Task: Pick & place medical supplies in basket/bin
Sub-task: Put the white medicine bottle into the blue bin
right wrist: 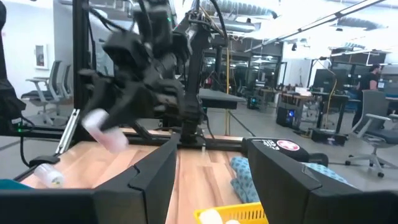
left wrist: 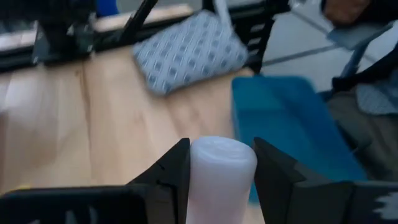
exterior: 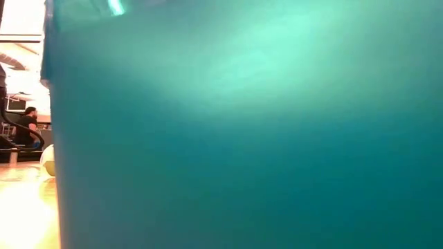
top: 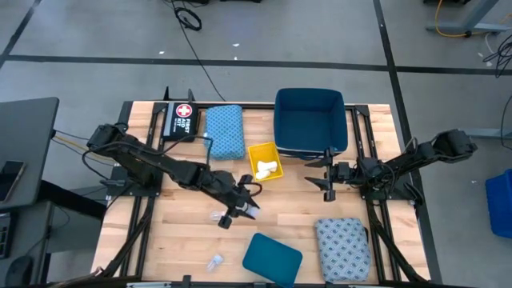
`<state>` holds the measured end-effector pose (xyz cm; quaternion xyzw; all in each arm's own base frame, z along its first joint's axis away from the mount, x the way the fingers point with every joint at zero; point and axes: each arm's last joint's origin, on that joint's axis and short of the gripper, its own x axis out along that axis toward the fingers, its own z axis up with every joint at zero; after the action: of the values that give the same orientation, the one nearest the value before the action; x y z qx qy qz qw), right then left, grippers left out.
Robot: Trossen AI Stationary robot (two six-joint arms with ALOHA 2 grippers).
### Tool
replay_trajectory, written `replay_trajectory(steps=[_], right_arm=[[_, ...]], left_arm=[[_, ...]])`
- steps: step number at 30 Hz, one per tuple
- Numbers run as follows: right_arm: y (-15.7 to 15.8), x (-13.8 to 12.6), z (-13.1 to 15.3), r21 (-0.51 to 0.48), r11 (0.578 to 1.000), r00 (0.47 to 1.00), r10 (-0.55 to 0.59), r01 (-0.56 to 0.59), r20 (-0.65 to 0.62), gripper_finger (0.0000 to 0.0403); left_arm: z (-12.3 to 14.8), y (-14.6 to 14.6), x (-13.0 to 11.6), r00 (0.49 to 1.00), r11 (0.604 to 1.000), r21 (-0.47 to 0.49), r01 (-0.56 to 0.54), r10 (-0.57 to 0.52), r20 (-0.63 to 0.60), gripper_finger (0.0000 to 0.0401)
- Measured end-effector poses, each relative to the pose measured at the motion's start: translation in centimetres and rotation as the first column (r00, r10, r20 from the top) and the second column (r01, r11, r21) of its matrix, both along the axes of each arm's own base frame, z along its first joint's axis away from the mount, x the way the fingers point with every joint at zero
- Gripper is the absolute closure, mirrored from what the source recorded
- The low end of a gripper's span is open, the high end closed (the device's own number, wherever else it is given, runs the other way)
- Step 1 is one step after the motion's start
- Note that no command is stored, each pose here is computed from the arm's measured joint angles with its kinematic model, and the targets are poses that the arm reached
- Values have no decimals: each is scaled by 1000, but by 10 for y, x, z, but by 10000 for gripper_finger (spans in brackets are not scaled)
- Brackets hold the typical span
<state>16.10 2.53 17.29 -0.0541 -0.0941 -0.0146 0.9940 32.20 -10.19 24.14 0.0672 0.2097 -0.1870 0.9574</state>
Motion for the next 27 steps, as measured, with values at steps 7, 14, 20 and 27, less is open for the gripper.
replay_trajectory(steps=[7, 14, 20, 27], right_arm=[[0, 0, -1, 6, 1000, 1000, -3, 3, -8, 195], [0, 1, -5, 35, 999, 999, 3, -1, -48, 195], [0, 1, -6, 34, 999, 998, 3, -1, -65, 195], [0, 1, -8, 49, 999, 997, 5, -1, -80, 195]], left_arm=[[-2, -22, 9, 994, 995, -92, 47, -37, 102, 274], [-44, -40, 28, 995, 982, -172, 82, -71, 70, 274], [-51, -63, 43, 985, 960, -220, 172, -162, 65, 274], [-61, -90, 64, 971, 952, -189, 241, -238, 36, 274]])
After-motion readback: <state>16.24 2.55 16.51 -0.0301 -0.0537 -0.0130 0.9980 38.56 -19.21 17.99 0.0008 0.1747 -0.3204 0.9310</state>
